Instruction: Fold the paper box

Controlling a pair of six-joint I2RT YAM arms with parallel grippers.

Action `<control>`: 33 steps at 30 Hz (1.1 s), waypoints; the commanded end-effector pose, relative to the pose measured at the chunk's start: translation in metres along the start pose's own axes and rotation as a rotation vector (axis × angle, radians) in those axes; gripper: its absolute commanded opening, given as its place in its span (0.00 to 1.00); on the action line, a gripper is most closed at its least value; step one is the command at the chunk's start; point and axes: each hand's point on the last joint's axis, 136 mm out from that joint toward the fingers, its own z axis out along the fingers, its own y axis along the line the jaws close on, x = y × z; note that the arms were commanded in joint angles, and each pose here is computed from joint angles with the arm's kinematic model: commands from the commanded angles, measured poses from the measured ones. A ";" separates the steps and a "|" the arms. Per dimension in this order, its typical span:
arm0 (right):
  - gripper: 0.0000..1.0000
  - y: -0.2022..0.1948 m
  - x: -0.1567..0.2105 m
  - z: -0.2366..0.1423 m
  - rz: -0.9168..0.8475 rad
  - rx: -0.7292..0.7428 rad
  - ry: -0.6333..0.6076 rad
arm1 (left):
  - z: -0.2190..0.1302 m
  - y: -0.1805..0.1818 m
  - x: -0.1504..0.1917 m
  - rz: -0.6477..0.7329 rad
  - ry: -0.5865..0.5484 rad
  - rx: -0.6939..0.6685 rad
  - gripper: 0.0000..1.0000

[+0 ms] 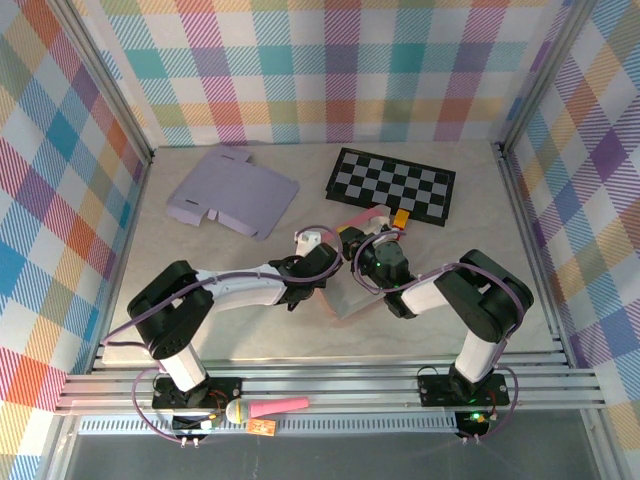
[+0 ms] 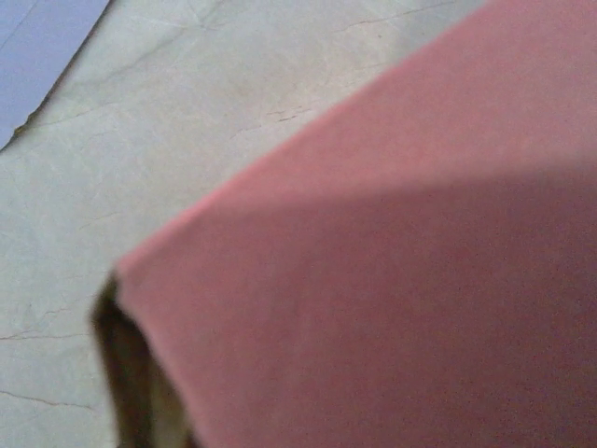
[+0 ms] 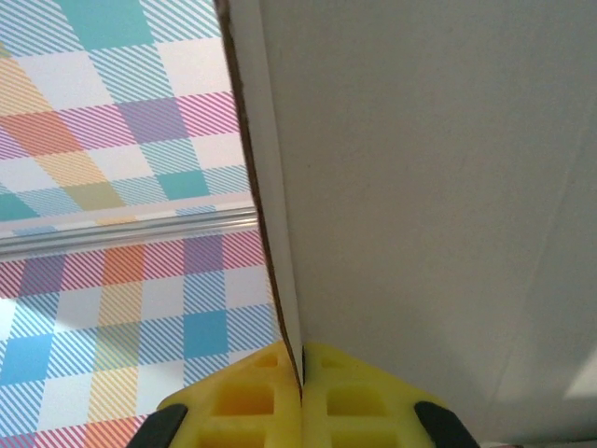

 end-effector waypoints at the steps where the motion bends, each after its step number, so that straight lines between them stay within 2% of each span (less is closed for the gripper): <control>1: 0.00 -0.012 0.033 0.001 0.006 0.064 0.124 | -0.005 -0.016 -0.028 -0.047 -0.078 0.020 0.00; 2: 0.00 -0.011 0.033 0.001 0.004 0.070 0.124 | -0.006 -0.015 -0.030 -0.047 -0.079 0.011 0.00; 4: 0.11 -0.008 0.032 0.000 0.004 0.079 0.115 | -0.008 -0.012 -0.033 -0.042 -0.079 -0.010 0.00; 9: 0.54 0.007 0.025 -0.013 -0.001 0.145 0.076 | -0.019 0.004 -0.043 0.013 -0.057 -0.092 0.00; 12: 0.81 0.019 0.015 -0.036 -0.016 0.295 0.037 | -0.026 0.015 -0.053 0.008 -0.014 -0.065 0.00; 15: 0.95 0.050 -0.004 -0.062 -0.121 0.406 0.000 | -0.032 0.024 -0.064 -0.012 0.047 0.015 0.00; 19: 0.99 0.097 -0.026 -0.091 -0.222 0.492 -0.033 | -0.041 0.034 -0.078 -0.004 0.123 0.115 0.00; 21: 0.98 0.112 -0.039 -0.101 -0.229 0.513 -0.032 | -0.045 0.033 -0.084 -0.004 0.169 0.210 0.00; 24: 0.95 0.134 -0.054 -0.107 -0.267 0.512 -0.028 | -0.050 0.035 -0.089 -0.002 0.239 0.314 0.00; 28: 0.91 0.165 -0.066 -0.104 -0.414 0.524 -0.016 | -0.055 0.042 -0.094 0.044 0.300 0.353 0.00; 33: 0.74 0.179 -0.058 -0.078 -0.457 0.526 0.076 | -0.056 0.043 -0.091 0.063 0.394 0.354 0.00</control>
